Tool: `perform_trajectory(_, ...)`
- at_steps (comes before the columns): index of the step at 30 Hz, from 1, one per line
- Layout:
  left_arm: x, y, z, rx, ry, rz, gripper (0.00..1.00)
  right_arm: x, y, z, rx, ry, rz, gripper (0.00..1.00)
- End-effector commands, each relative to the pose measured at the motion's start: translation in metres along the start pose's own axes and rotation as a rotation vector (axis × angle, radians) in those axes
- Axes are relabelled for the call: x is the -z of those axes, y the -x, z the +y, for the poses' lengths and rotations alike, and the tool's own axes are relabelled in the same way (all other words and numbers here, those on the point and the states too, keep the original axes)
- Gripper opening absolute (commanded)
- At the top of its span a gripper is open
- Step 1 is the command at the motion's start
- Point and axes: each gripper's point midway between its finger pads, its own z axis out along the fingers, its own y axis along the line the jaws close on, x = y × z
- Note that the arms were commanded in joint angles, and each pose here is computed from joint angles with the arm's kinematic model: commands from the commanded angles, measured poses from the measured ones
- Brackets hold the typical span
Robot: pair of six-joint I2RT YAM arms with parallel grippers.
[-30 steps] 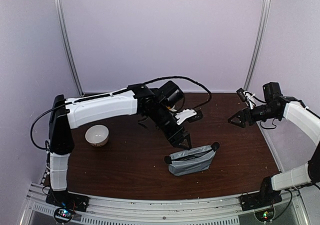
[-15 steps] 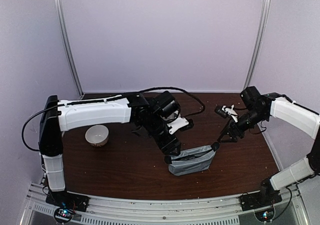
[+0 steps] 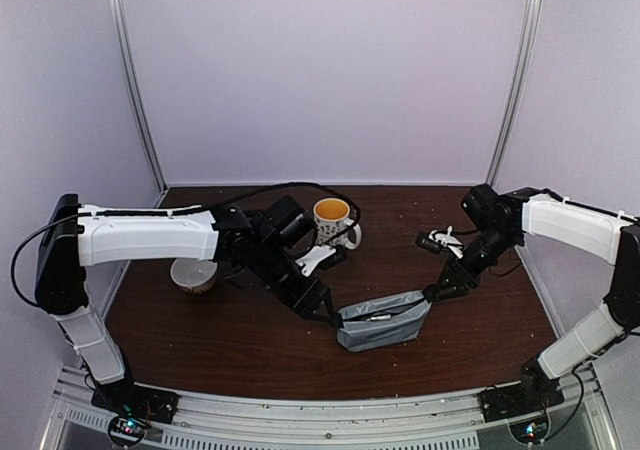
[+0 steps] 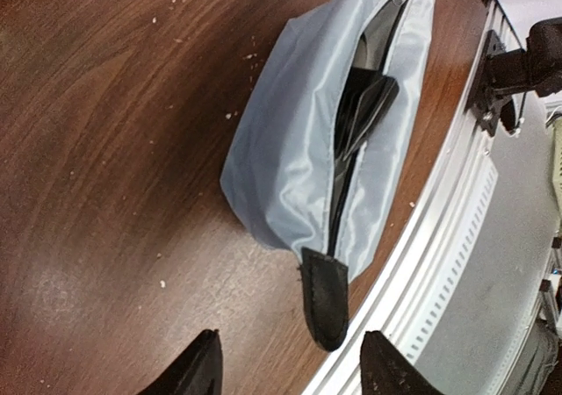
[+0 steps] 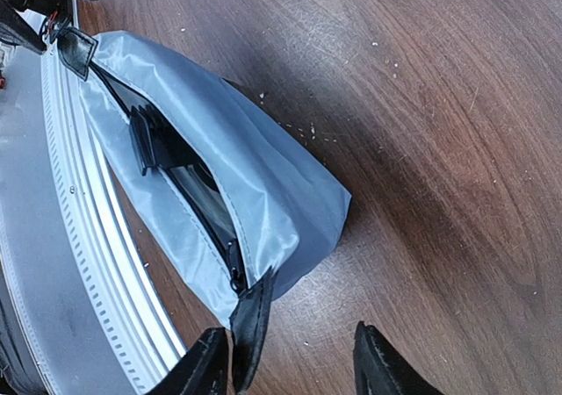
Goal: Sort the hair-cutting tools
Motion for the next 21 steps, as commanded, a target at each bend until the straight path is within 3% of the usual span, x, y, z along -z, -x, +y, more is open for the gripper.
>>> perform_trajectory(1,0.004,0.024,-0.02,0.024,-0.129,-0.097,0.56,0.005,0.007,0.002,0.004,0.008,-0.002,0.49)
perform_trajectory(5,-0.002,0.024,-0.02,0.028,-0.133,-0.082,0.46,0.007,0.011,0.004,0.013,0.009,-0.014,0.42)
perform_trajectory(9,-0.006,0.021,-0.017,0.035,-0.124,-0.057,0.23,0.008,0.011,0.008,0.02,0.029,-0.011,0.08)
perform_trajectory(13,-0.006,0.02,-0.016,0.033,-0.119,-0.04,0.0,0.01,0.012,0.011,0.025,0.042,-0.017,0.04)
perform_trajectory(17,0.01,0.019,-0.01,0.013,-0.068,-0.051,0.0,0.019,0.014,0.01,0.013,0.052,-0.055,0.01)
perform_trajectory(21,0.042,0.015,0.018,0.056,0.01,-0.126,0.0,0.045,0.025,0.0,-0.031,0.047,-0.185,0.0)
